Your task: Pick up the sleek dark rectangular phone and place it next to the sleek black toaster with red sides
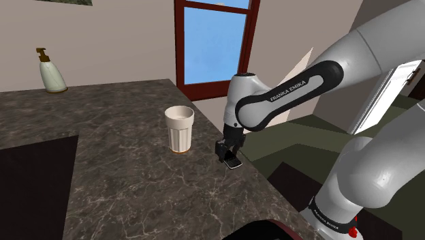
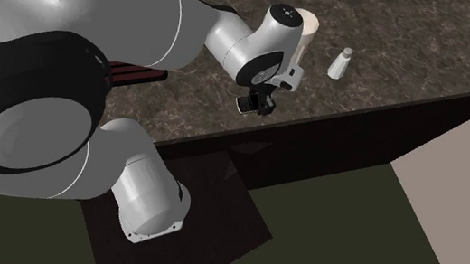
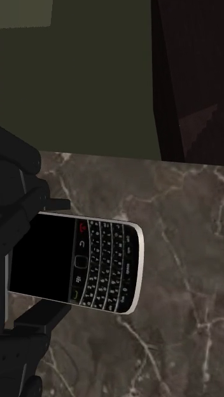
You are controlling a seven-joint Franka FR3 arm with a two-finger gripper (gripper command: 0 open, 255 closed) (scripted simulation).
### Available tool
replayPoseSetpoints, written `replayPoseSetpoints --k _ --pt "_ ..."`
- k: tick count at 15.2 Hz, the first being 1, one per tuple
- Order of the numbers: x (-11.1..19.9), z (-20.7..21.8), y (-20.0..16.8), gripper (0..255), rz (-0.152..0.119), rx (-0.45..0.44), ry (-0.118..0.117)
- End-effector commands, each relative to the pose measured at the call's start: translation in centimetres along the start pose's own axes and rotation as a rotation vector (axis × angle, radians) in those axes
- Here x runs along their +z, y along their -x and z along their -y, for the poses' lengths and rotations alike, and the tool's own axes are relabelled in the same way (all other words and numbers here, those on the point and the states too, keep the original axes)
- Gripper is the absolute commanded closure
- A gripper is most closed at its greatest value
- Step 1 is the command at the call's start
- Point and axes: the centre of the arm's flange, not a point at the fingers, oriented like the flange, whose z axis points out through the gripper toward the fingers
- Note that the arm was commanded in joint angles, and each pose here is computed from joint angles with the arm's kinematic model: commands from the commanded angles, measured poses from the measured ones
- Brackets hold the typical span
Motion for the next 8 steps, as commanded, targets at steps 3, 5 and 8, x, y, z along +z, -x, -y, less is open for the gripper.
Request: replayPoseSetpoints --k 3,5,8 --pt "0.14 0.08 0.03 255 0.002 -0.002 0.0" --pt "0.15 0.09 0.05 255 0.002 -0.002 0.0" --pt "-0.42 0.08 0.07 255 0.002 -0.002 0.0"
